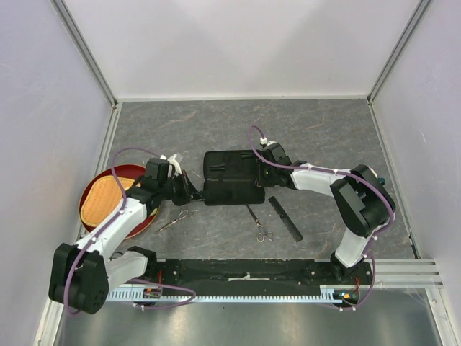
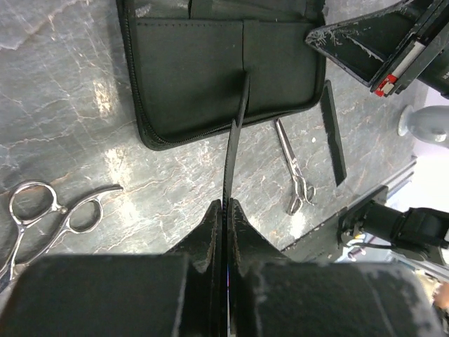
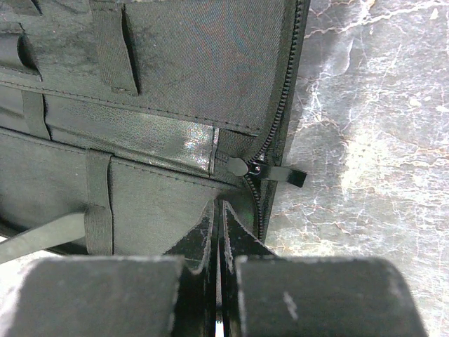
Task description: Sort the hair-cutting tools
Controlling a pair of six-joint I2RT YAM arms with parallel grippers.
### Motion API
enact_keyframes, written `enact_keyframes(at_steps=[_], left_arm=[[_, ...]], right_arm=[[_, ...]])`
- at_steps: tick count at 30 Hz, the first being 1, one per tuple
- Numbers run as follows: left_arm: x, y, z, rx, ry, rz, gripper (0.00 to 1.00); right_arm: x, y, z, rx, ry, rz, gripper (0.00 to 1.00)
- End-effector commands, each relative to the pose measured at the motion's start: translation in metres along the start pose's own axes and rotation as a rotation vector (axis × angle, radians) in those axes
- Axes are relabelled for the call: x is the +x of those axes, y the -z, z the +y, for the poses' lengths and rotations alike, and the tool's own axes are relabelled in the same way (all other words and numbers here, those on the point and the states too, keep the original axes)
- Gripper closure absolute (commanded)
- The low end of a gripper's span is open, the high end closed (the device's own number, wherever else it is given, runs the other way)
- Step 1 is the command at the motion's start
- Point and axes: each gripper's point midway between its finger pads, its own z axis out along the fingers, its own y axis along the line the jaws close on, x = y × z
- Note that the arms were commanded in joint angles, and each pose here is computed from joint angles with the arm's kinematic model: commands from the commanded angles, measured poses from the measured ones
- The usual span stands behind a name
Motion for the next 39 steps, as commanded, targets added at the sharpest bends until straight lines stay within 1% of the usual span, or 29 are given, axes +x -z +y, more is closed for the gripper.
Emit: enact_keyframes(at_steps=[1,4,8,12,19,24,25,27,28,32,39], left_arm=[[0.016,-0.009,0.0,0.073,0.077,0.086,0.98],[0.027,-0.013,0.008,0.05,0.103,0.138,0.98],[0.031,-0.017,0.022,-0.021,0.119,0.154,0.98],[0.028,-0.021,0.032,-0.081,0.103,0.176,0.98],[0.025,-0.033,0.037,-0.099,0.105,0.206,0.98],[0.013,-0.048,0.04,-0.102,0.099,0.183,0.98],[0.017,-0.054,0.045,-0.124,0.108,0.205,0.98],[0.013,-0.062,0.046,-0.14,0.095,0.211,0.98],[0.018,-0.069,0.05,-0.152,0.095,0.239,0.98],[0.012,-0.082,0.048,-0.162,0.069,0.255,0.98],[0.02,-0.093,0.057,-0.184,0.031,0.335,0.98]], right_arm=[[0.039,-0.009,-0.028,0.079,-0.002,0.105,1.0],[0.04,-0.008,-0.028,0.078,0.001,0.106,1.0],[0.04,-0.008,-0.028,0.079,0.003,0.105,1.0],[0.042,-0.009,-0.03,0.082,-0.002,0.109,1.0],[0.05,-0.009,-0.025,0.048,-0.002,0.14,1.0],[0.052,-0.013,-0.024,0.047,-0.011,0.159,1.0],[0.055,-0.014,-0.027,0.062,-0.011,0.17,1.0],[0.056,-0.017,-0.028,0.071,-0.015,0.179,1.0],[0.058,-0.017,-0.029,0.074,-0.016,0.184,1.0],[0.06,-0.018,-0.031,0.083,-0.023,0.188,1.0],[0.059,-0.018,-0.032,0.085,-0.021,0.187,1.0]])
